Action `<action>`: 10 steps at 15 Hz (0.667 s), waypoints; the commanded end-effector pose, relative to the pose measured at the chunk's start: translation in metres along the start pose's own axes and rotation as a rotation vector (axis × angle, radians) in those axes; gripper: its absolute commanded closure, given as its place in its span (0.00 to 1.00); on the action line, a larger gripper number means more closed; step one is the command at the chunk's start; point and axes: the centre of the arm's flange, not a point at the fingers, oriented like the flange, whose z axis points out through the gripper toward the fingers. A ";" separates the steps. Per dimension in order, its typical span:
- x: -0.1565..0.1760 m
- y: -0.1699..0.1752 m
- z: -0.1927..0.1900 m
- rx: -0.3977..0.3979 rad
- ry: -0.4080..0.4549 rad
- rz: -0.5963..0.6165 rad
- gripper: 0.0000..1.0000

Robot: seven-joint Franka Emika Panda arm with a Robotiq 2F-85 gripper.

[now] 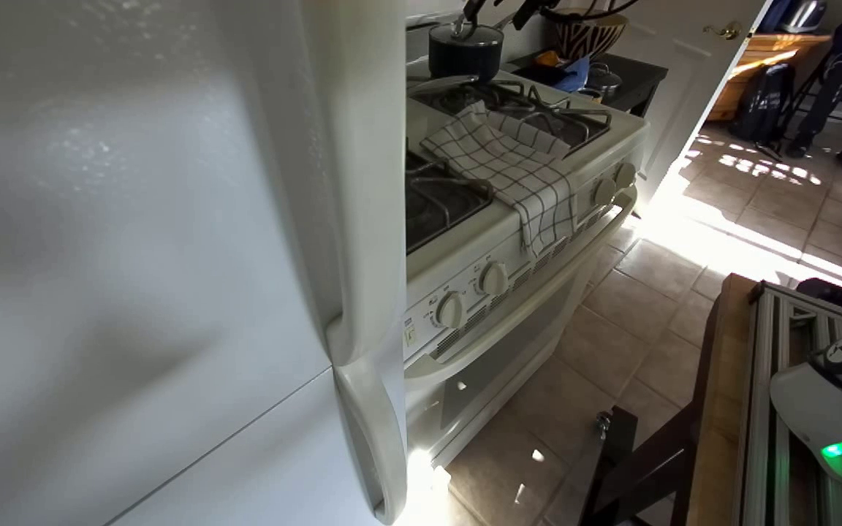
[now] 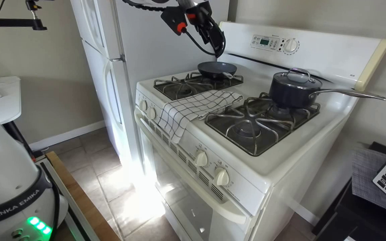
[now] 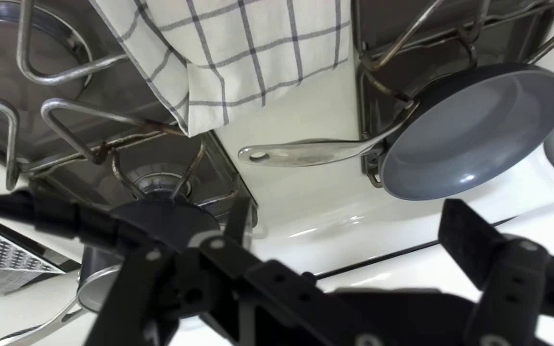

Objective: Remove the white towel from the oven handle and put it on the stove

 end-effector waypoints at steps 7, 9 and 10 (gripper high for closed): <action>0.013 0.002 -0.067 -0.052 0.037 -0.058 0.00; 0.016 0.000 -0.060 -0.027 0.050 -0.055 0.00; 0.016 0.001 -0.061 -0.028 0.051 -0.055 0.00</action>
